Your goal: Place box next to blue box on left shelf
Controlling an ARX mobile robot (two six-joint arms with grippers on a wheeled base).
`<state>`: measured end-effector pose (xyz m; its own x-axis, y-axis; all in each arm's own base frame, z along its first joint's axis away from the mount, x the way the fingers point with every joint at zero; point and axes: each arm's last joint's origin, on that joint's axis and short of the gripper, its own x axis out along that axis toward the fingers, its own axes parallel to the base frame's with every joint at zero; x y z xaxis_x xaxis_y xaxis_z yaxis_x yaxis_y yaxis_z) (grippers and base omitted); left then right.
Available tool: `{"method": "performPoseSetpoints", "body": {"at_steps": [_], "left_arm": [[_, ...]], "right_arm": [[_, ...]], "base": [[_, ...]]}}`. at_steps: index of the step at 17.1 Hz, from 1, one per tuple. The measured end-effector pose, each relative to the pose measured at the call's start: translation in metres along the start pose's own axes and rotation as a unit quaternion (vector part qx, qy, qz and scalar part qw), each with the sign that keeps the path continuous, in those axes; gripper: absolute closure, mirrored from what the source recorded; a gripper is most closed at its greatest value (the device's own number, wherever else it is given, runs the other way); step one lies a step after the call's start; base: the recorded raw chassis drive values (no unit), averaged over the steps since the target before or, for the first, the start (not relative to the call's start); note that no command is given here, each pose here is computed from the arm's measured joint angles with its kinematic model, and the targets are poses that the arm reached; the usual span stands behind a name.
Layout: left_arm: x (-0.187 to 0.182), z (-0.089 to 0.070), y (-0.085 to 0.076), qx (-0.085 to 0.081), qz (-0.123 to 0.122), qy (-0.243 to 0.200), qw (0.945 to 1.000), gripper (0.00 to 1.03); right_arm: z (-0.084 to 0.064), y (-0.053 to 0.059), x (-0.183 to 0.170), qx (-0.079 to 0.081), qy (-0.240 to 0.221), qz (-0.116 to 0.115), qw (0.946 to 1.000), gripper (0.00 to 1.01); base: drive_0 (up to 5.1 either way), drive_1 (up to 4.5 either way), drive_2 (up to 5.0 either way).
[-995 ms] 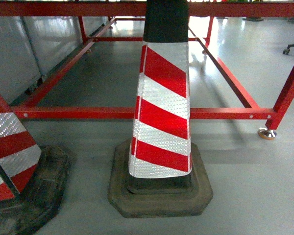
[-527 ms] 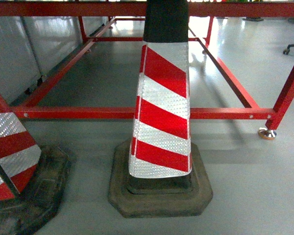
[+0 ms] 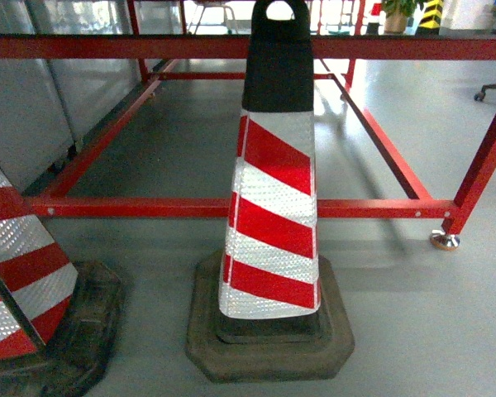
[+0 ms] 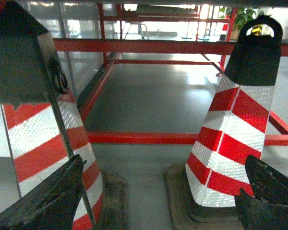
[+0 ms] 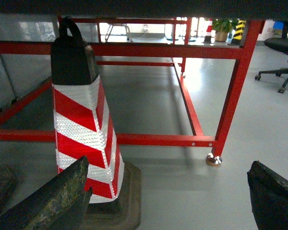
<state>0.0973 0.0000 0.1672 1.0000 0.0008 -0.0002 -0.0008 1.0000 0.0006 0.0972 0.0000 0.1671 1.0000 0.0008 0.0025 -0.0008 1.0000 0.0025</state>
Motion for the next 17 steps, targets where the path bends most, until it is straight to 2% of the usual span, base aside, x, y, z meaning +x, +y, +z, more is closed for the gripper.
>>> {"method": "performPoseSetpoints", "body": {"at_steps": [17], "left_arm": [[0.0000, 0.0001, 0.0000, -0.001, 0.000, -0.001, 1.0000, 0.05]], "right_arm": [[0.0000, 0.0000, 0.0000, 0.000, 0.000, 0.000, 1.0000, 0.03]], "base": [[0.0, 0.00, 0.0]]}}
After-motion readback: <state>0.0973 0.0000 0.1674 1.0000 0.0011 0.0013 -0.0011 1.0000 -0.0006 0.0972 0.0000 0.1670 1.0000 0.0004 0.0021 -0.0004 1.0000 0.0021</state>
